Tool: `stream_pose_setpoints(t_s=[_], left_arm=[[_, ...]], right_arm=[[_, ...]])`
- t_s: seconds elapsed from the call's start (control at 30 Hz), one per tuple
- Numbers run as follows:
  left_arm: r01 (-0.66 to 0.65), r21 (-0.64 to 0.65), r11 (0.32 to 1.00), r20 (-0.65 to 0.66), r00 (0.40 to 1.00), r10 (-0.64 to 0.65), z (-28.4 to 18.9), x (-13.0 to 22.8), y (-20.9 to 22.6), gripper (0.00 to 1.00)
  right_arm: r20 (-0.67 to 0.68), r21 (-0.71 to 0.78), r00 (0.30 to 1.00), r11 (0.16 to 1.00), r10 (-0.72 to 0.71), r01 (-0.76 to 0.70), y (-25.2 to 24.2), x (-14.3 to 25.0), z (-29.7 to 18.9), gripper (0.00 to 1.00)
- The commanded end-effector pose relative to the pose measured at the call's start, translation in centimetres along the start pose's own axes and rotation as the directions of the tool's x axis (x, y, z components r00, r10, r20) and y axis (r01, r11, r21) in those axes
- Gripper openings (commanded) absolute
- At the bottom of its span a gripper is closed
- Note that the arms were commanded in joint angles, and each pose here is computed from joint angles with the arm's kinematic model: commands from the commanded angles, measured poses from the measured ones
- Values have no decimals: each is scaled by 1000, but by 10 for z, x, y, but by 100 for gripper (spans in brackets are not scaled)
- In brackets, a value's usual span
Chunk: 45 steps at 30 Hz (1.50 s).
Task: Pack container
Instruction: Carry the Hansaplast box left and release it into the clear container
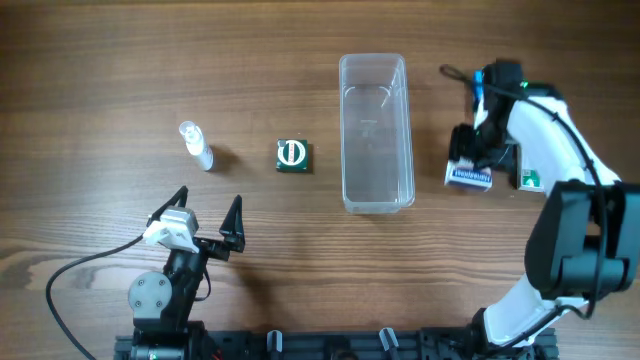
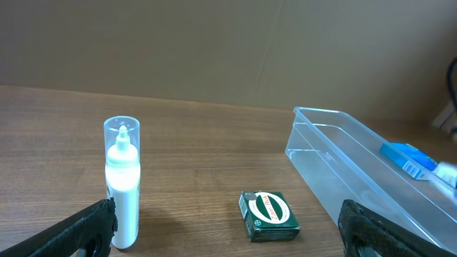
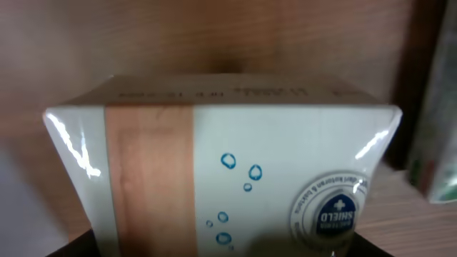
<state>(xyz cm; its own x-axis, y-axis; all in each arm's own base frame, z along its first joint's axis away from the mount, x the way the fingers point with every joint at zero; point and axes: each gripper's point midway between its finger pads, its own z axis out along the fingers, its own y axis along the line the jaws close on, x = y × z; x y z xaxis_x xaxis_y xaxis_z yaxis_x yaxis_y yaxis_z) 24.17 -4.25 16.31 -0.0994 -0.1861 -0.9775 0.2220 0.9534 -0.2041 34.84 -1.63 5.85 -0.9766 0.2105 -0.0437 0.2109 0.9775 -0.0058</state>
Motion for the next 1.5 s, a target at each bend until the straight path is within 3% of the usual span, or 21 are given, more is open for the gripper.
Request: stream_pose_setpoints(t_s=[0.0,0.17,0.47,0.63,0.93,1.47], left_arm=[[10,-15,1000,3,1000,-10,0,1,4,100],[10,-15,1000,4,1000,-10,0,1,3,100],[10,-15,1000,4,1000,-10,0,1,3,100],[10,-15,1000,4,1000,-10,0,1,3,100],[10,-15,1000,4,1000,-10,0,1,3,100],[10,-15,1000,4,1000,-10,0,1,3,100]], right_arm=[[168,-157,986,988,15,11,32,-27,-82,70],[323,-253,945,956,-59,146,96,-29,-162,70],[462,-84,875,975,-146,207,163,-30,-164,70],[469,-71,874,980,-129,183,178,-50,-138,70],[352,0,916,978,-194,207,187,-60,-63,71],[293,-23,934,975,-204,220,201,-65,-14,75]])
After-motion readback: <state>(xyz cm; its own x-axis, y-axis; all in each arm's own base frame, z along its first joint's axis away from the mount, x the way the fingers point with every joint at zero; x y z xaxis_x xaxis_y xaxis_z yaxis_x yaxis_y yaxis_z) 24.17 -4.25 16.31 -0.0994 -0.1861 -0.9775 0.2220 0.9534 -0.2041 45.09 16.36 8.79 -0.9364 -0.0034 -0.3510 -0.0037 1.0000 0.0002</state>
